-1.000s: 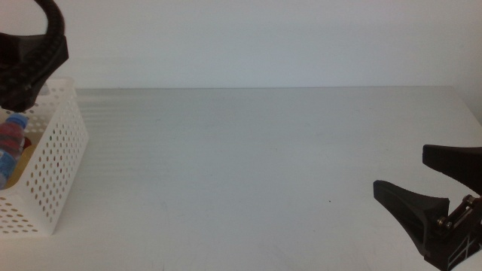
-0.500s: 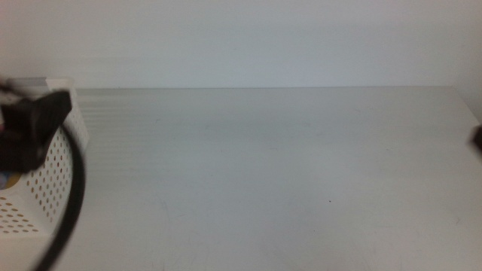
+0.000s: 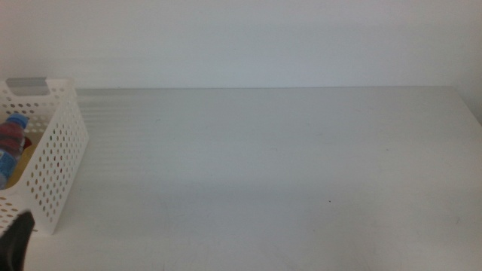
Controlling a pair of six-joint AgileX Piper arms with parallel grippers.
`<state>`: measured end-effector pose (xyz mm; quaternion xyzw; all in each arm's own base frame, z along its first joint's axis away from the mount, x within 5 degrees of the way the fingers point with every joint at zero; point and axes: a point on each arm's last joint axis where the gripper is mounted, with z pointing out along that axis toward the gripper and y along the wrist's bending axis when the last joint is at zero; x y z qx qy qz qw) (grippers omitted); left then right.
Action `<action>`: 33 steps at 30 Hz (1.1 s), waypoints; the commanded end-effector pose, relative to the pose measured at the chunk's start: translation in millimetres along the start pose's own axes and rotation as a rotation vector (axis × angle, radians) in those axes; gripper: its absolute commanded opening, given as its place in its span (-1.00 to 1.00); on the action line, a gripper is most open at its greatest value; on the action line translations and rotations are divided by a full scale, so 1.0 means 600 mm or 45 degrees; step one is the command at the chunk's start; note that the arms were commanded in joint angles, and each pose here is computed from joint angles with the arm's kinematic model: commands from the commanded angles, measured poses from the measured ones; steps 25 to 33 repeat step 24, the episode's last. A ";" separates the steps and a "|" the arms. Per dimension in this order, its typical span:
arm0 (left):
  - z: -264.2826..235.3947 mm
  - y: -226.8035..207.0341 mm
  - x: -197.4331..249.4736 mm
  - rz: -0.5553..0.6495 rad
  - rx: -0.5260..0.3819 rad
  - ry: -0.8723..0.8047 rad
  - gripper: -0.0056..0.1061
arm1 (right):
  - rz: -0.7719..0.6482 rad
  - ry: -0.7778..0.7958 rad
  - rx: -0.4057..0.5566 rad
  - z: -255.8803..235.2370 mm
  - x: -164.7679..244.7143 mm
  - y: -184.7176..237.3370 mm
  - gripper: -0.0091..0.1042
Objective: Use arms to grab the bottles and put them into the dustbin to the left of the table.
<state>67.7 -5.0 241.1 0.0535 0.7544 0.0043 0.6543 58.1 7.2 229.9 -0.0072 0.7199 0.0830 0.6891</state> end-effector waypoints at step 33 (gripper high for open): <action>-0.008 -0.007 0.093 -0.026 -0.009 -0.058 0.72 | -0.059 -0.050 0.007 -0.005 0.051 -0.007 0.56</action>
